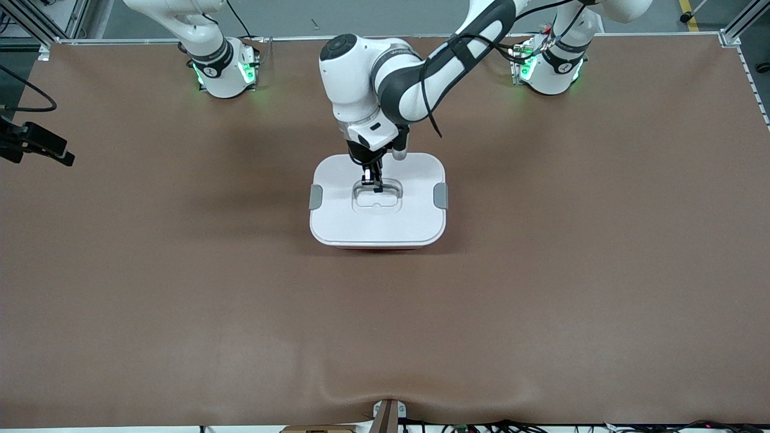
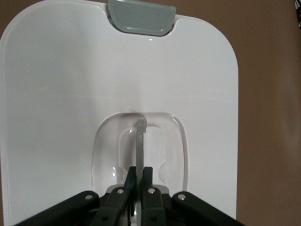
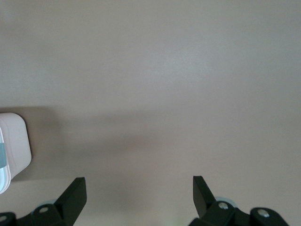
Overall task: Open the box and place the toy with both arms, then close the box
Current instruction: 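Lower the lid onto the tub and press it with the left gripper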
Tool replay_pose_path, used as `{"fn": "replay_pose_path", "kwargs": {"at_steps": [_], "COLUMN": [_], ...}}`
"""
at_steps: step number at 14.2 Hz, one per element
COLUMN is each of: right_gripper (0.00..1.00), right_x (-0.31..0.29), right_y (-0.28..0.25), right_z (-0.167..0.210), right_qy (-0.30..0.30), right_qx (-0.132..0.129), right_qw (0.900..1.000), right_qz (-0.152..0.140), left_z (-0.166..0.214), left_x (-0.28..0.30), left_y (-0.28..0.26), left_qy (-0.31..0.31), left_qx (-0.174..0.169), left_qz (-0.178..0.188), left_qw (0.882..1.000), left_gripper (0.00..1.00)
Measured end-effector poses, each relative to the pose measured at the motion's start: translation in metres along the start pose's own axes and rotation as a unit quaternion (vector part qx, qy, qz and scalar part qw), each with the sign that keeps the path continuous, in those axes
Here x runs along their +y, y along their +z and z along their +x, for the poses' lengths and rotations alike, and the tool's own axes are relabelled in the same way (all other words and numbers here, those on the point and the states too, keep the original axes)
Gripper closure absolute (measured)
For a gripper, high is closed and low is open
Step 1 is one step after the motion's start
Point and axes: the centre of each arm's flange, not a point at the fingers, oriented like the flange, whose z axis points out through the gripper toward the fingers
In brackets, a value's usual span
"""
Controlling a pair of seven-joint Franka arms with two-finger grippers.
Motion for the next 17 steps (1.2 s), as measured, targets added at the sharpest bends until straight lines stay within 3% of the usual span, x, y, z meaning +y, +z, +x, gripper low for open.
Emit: {"fn": "replay_pose_path", "kwargs": {"at_steps": [17], "right_gripper": [0.0], "right_x": [0.001], "right_y": [-0.002], "right_z": [0.0], "right_qy": [0.001], "right_qx": [0.003], "right_qw": [1.0], "right_qz": [0.0], "left_z": [0.002], "left_x": [0.0], "left_y": [0.006], "left_qy": [-0.008], "left_qx": [-0.009], "left_qz": [-0.004], "left_qw": [1.0], "left_gripper": [0.93]}}
